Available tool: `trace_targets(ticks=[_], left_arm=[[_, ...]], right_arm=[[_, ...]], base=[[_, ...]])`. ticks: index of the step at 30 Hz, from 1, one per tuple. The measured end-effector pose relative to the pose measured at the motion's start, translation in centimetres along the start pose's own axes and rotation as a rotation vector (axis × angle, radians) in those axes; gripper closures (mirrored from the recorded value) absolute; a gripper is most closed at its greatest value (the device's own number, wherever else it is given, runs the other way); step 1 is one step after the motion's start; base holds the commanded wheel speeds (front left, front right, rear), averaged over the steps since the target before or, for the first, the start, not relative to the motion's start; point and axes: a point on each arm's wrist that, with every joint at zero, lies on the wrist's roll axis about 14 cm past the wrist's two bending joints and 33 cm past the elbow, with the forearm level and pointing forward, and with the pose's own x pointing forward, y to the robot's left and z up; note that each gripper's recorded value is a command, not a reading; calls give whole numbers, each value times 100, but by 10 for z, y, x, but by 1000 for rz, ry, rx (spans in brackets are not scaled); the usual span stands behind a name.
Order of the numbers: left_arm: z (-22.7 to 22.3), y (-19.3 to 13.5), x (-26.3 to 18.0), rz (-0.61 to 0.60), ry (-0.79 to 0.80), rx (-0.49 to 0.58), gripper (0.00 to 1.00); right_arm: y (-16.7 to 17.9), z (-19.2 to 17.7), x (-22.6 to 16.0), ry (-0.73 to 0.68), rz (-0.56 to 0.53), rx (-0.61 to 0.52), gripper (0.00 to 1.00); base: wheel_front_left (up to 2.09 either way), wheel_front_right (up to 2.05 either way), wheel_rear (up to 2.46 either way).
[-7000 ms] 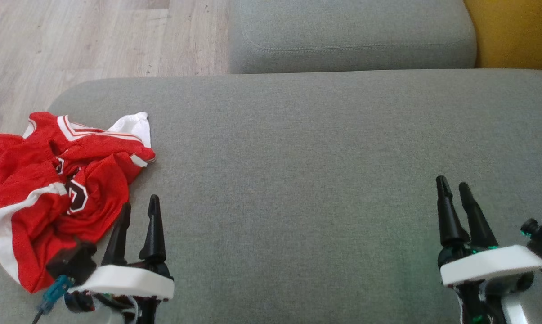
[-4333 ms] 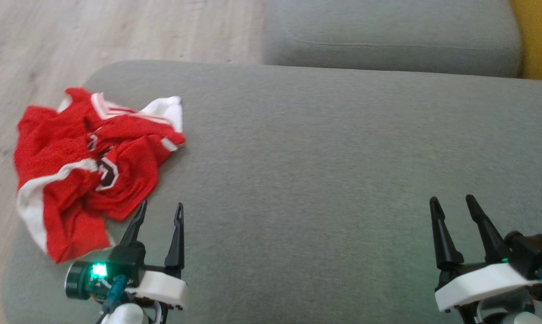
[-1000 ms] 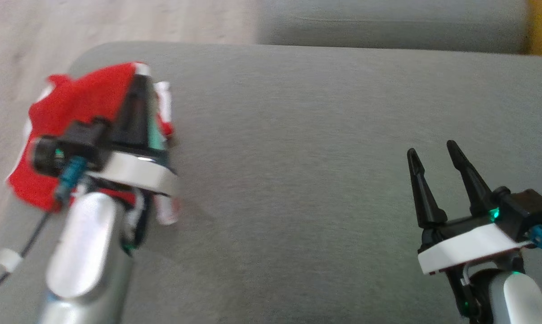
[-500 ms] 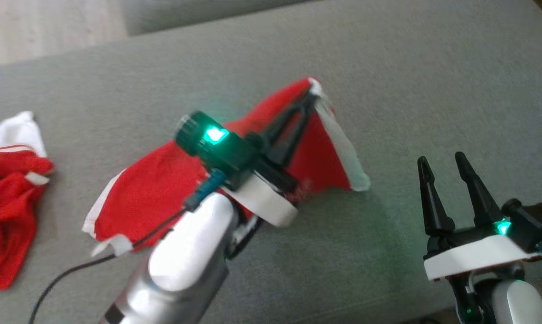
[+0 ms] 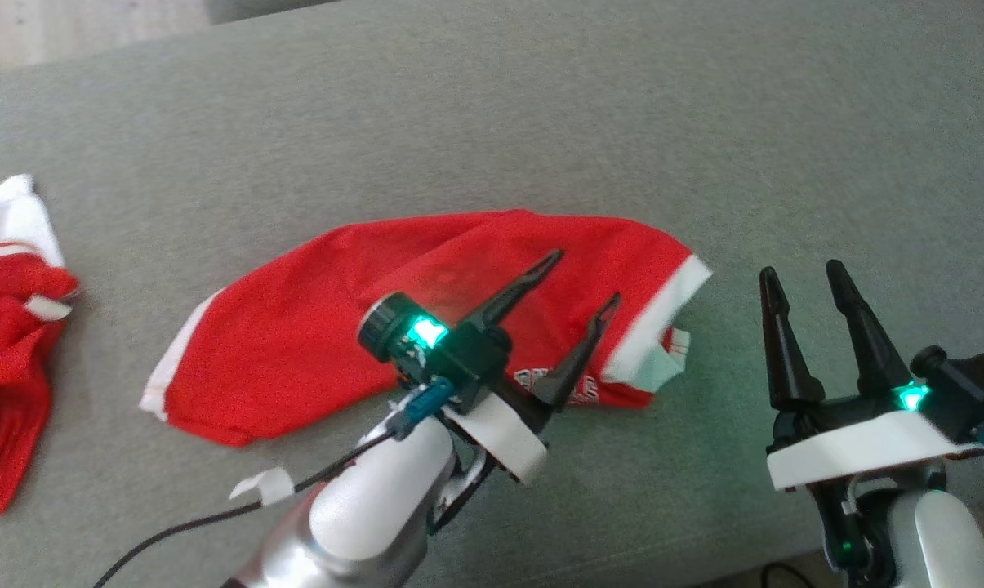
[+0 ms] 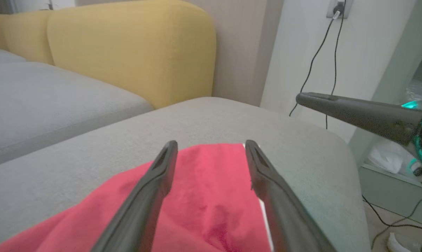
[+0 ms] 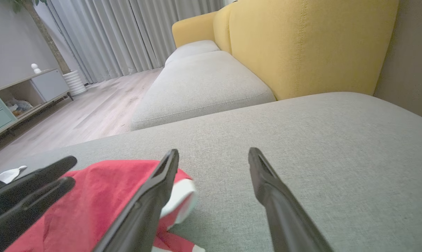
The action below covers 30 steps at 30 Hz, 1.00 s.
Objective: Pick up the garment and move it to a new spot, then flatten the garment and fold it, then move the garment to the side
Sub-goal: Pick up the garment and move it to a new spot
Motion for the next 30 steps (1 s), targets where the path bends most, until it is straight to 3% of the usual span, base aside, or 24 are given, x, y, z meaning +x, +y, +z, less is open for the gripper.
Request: trace_targets(ticks=[7,13,19,23,30], left_arm=[[32,71,-45,316,-120,50,0],[72,143,-128,666,-225,140,0],[80,178,-214,939,-237,207,0],[62,179,-251,1019,-188,192,0],[12,152,-267,985,-69,68,0]], right_arm=[[24,4,10,-10,79,4,0],[50,10,19,-20,162,-8,0],[68,10,24,-8,214,-17,0],[72,15,22,-20,227,-26,0],[60,6,0,20,192,-38,0]], base=[[0,0,0],[0,0,0],[0,0,0],[0,0,0],[0,0,0]])
